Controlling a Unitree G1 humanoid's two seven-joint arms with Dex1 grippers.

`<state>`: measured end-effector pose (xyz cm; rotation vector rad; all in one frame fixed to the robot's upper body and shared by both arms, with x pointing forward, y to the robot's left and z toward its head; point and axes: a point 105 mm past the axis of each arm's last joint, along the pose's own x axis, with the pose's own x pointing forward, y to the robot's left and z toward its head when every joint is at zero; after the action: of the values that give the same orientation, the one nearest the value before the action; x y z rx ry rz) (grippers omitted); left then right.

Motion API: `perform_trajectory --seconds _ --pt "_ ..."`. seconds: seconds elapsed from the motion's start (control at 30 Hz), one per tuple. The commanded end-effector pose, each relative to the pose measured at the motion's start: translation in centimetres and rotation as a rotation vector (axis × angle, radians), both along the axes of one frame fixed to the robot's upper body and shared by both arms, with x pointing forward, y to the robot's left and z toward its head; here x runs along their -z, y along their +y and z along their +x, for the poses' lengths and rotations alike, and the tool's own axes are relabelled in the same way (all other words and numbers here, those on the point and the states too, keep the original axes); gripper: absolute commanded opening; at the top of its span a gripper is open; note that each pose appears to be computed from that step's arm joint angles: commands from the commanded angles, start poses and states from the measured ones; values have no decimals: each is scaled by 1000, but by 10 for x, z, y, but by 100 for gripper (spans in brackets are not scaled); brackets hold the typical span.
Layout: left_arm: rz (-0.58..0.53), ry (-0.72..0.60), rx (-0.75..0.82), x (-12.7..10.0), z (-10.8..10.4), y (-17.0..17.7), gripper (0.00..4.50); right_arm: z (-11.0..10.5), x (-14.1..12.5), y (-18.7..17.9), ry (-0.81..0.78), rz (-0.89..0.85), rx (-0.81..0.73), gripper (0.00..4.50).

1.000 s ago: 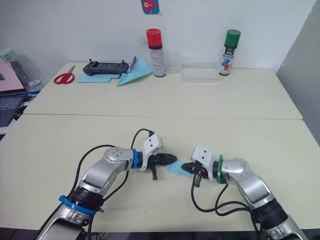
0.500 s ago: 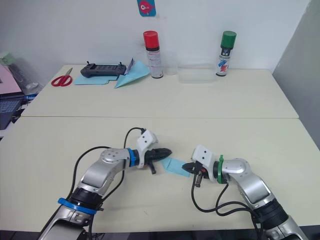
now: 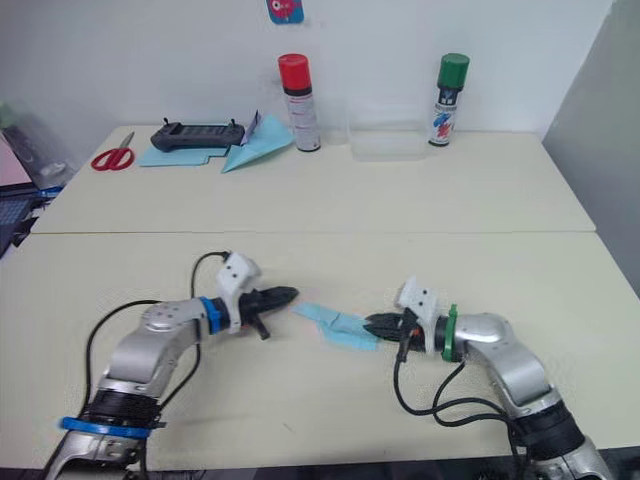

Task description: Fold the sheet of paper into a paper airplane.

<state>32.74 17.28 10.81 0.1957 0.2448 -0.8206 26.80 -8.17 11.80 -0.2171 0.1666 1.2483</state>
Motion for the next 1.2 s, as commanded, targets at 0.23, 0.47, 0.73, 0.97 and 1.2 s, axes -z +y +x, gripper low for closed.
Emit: perform_trajectory --seconds 0.23,0.47,0.73,0.97,1.2 --pt "99 -193 263 -45 -63 -9 329 -40 -27 -9 -47 -26 -184 350" --pt "133 -265 335 -39 -93 -18 450 -46 2 -6 -106 -117 -201 174" --pt "85 -258 295 -36 -99 -22 450 -4 22 3 -288 -186 8 174" --pt "84 -290 297 -44 -94 -30 450 18 28 7 -267 -180 100 174" --pt "21 -216 329 -49 -101 -36 450 22 37 3 -218 -197 101 105"
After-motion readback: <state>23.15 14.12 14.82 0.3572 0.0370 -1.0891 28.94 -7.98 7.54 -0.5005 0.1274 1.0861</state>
